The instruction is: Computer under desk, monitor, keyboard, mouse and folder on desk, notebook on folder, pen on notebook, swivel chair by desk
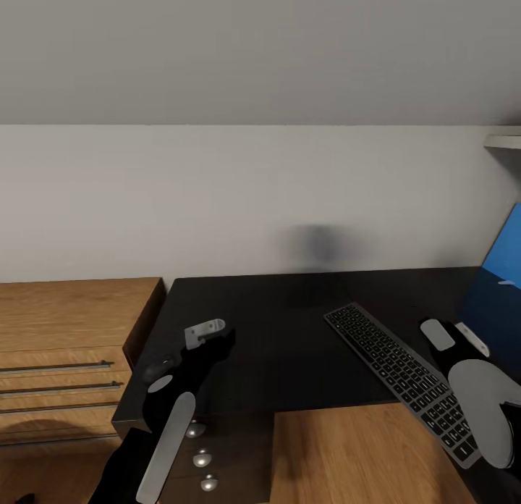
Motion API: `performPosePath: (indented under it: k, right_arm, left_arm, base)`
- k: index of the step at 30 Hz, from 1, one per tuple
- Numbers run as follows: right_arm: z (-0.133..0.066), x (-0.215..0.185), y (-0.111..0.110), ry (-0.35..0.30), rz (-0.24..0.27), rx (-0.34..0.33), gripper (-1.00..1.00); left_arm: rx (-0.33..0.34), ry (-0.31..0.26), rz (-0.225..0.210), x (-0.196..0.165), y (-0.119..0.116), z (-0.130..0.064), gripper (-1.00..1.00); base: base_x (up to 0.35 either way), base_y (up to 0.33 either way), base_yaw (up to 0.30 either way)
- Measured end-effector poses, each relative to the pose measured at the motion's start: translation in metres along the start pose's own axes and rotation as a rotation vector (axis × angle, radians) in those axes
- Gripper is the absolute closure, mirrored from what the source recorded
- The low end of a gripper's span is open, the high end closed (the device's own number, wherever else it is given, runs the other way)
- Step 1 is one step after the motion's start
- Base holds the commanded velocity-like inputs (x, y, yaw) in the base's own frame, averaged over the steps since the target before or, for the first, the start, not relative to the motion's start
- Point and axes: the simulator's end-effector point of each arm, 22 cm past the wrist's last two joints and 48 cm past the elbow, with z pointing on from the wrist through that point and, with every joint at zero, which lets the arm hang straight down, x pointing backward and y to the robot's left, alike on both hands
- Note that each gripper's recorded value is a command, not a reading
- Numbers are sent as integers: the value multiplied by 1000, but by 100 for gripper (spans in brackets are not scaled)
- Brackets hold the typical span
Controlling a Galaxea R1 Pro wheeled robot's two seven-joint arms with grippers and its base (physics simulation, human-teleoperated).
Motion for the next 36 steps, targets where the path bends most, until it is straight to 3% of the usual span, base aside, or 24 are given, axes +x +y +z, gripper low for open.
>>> performPosePath:
  k: [8,19,28,36]
  right_arm:
    - [0,7,-1,27,35,3,-100]
    - [0,11,-2,44,36,6,-100]
    - [2,16,-21,88,119,73,-100]
    - [2,20,-23,110,126,82,-100]
  left_arm:
    - [0,0,0,0,0,0,-100]
    - [0,0,0,0,0,0,-100]
    - [0,1,1,0,0,0,-100]
    - [2,-1,-1,-1,-1,0,-100]
  base:
    - [0,0,0]
    - [0,0,0]
    - [0,0,0]
    - [0,0,0]
